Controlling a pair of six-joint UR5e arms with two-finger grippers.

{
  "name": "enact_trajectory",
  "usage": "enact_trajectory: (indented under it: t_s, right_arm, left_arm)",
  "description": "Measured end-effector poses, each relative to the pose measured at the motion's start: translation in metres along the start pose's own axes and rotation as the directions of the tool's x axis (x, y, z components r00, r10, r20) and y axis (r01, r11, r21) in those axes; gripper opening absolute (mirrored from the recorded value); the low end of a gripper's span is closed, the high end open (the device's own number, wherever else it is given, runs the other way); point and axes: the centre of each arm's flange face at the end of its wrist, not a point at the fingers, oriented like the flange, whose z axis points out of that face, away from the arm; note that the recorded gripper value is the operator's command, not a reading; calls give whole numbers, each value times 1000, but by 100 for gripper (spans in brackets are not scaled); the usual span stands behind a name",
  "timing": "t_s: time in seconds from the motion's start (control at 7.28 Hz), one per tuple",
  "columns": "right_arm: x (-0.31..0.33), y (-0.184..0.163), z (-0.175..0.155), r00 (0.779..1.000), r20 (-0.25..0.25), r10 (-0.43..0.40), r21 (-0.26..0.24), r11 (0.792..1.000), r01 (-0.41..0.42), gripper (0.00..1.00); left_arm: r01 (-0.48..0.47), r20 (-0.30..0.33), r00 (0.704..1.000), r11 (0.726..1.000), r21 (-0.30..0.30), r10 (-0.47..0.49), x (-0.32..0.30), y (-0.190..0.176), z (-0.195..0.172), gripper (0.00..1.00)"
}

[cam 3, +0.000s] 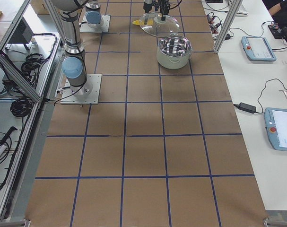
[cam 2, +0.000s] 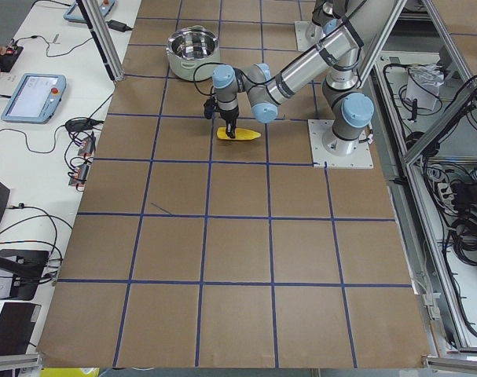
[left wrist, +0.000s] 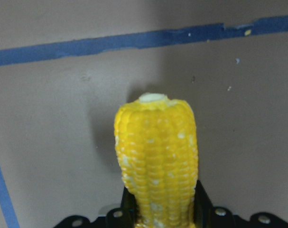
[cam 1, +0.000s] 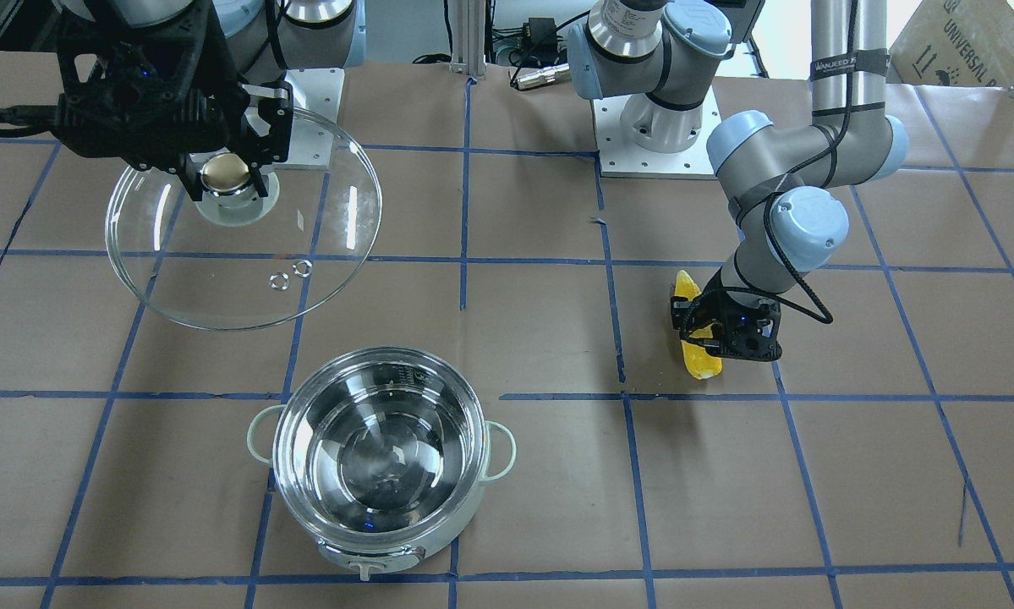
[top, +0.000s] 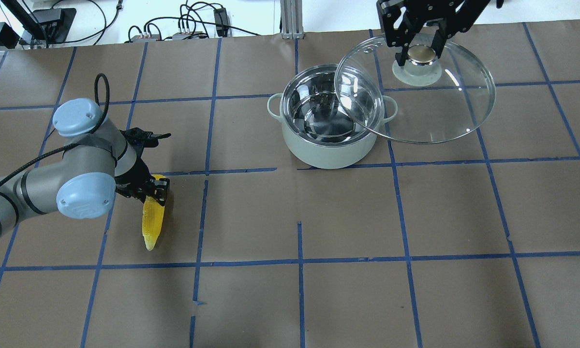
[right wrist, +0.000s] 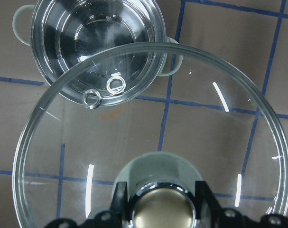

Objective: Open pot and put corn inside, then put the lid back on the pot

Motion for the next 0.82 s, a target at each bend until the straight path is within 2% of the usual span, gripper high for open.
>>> enact_trajectory:
  t_s: [0.27,0.41,0.55,0.82]
  right_arm:
    - [24,38,14,1000,17,24,8,1000,-25,16]
    - [32,57,25,999,30,43,9,999,-43,17]
    - [36,70,38,997,47,57,-1,998,-57,17]
    - [37,80,63,996,61,69,-36,997,-67,17]
  left_arm:
    - [-38,7,999,998,57,38,41,-37,-52,2]
    - [-24,-3,1000,996,84,24,69,-57,-86,2]
    - [7,-32,999,995,99,-4,103,-79,-116,2]
    - [27,-65,998,992,121,-19,181,-125,-156,2]
